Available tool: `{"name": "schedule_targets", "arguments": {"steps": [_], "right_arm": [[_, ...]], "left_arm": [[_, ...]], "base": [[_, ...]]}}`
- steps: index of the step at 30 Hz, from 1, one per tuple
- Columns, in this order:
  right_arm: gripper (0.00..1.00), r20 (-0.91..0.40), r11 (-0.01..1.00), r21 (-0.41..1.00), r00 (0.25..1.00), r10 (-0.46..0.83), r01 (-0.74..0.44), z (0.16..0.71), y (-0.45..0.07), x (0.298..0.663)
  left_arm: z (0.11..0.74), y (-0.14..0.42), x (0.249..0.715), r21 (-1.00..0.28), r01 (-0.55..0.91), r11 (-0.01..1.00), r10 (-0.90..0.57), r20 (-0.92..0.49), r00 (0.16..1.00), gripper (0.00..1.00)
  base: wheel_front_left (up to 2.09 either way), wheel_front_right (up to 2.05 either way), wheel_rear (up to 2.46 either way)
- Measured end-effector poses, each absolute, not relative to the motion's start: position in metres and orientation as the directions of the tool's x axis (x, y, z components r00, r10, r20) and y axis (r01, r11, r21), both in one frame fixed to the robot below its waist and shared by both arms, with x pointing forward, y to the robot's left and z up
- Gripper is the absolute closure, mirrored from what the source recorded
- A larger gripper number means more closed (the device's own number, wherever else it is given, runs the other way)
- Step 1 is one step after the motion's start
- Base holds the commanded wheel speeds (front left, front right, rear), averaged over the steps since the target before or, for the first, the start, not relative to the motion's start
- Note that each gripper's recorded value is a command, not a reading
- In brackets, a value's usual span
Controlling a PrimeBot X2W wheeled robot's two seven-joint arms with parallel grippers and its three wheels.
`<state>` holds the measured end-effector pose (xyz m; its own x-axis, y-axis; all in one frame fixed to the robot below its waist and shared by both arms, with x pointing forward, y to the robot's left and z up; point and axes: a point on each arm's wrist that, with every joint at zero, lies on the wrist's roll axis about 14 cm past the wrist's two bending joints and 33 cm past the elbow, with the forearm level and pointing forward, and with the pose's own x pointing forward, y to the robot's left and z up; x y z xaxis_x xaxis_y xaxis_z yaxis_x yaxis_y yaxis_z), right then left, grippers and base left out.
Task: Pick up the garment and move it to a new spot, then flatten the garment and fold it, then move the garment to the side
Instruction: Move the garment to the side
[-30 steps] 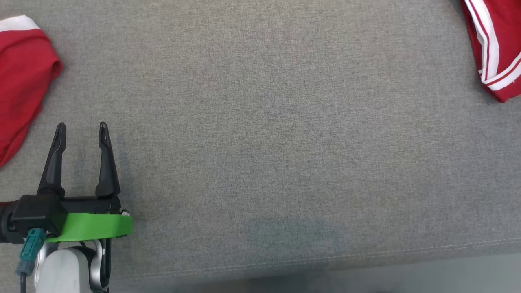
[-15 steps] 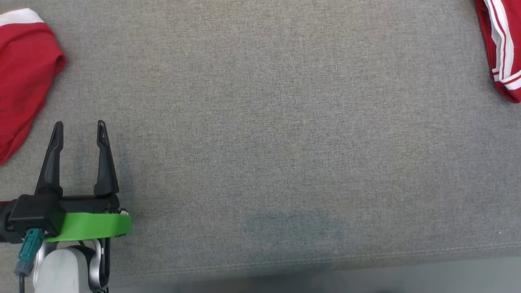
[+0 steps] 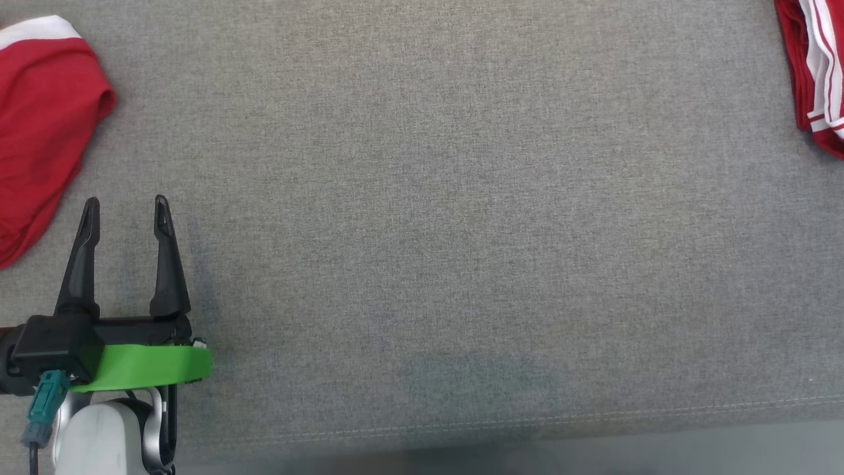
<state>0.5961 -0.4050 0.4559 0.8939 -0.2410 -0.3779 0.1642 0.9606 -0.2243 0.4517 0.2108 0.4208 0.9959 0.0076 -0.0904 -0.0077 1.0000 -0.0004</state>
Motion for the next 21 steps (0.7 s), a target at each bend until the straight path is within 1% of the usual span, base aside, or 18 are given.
{"name": "schedule_targets", "arguments": {"steps": [2,5,8,13,17,21], "right_arm": [[0.00,-0.351,0.958,-0.242,0.906,-0.235,0.155,0.462,-0.404,0.597],[0.00,-0.288,0.964,-0.217,0.934,-0.211,0.151,0.475,-0.394,0.601],[0.00,-0.265,0.969,-0.202,0.945,-0.193,0.141,0.479,-0.387,0.600],[0.00,-0.178,0.987,-0.101,0.974,-0.141,0.124,0.503,-0.366,0.599],[0.00,-0.043,0.995,-0.033,0.995,-0.095,0.093,0.548,-0.351,0.600],[0.00,-0.021,0.999,0.026,0.999,-0.036,0.037,0.537,-0.320,0.581]], "left_arm": [[0.423,0.210,0.451,-0.003,-0.009,1.000,0.008,-0.086,0.996,0.00],[0.428,0.209,0.450,-0.015,-0.012,1.000,0.011,-0.075,0.997,0.00],[0.432,0.208,0.448,-0.020,-0.014,1.000,0.012,-0.068,0.998,0.00],[0.442,0.208,0.440,-0.034,-0.025,0.999,0.023,-0.051,0.998,0.00],[0.456,0.208,0.437,-0.043,-0.034,0.998,0.033,-0.015,0.999,0.00],[0.463,0.206,0.431,-0.057,-0.035,0.998,0.035,-0.003,0.999,0.00]], "base": [[0.00,0.00,0.00],[0.00,0.00,0.00],[0.00,0.00,0.00],[0.00,0.00,0.00],[0.00,0.00,0.00],[0.00,0.00,0.00]]}}
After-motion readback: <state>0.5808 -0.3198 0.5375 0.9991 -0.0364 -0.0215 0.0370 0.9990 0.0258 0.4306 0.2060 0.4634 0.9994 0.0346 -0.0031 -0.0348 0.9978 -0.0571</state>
